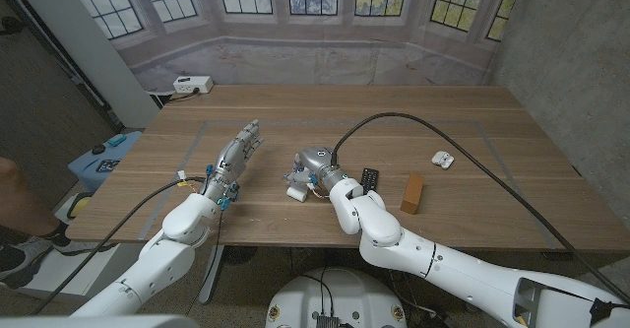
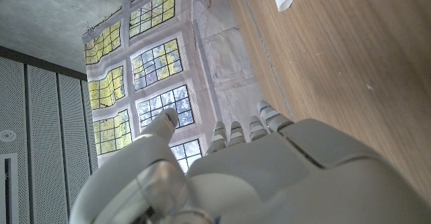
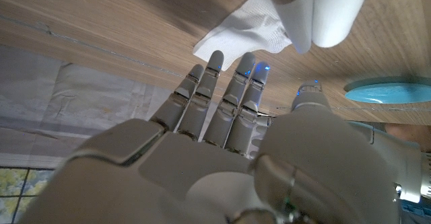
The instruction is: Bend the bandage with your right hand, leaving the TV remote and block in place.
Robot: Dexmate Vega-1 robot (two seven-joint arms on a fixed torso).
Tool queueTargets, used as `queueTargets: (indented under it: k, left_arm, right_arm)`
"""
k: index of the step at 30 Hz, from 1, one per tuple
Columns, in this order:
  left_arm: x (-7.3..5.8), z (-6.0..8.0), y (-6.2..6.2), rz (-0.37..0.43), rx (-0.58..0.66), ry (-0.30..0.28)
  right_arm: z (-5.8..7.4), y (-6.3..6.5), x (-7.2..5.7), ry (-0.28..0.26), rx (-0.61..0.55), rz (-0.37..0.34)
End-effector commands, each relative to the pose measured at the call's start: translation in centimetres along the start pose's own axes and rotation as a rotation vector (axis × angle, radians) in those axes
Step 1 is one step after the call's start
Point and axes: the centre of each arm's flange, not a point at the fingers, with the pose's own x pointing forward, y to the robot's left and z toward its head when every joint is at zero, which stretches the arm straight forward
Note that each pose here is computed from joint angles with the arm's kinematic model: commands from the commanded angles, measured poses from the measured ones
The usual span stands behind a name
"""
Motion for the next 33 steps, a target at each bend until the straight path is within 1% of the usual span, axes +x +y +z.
queueTargets:
  k: [1, 8, 17, 25, 33]
  left_arm:
    - [0.3, 0.3, 0.4, -0.003, 0.003, -0.002]
    - [0.3, 0.3, 0.5, -0.007, 0.002, -0.003]
    - [0.1, 0.5, 0.8, -0.007, 0.008, -0.004]
    - [-0.1, 0.8, 0.9, -0.009, 0.012, -0.009]
    - [0.5, 1.0, 0.7, -0.019, 0.010, -0.014]
  right_arm:
    - [0.1, -0.8, 0.0, -0.010, 0.001, -0.009]
    - [0.2, -1.3, -0.1, -0.012, 0.009, -0.027]
    - [0.4, -1.4, -0.1, -0.017, 0.034, -0.031]
    - [0.8, -1.9, -0.2, -0.028, 0.049, -0.040]
    - [0.9, -2.5, -0.3, -0.036, 0.054, -0.051]
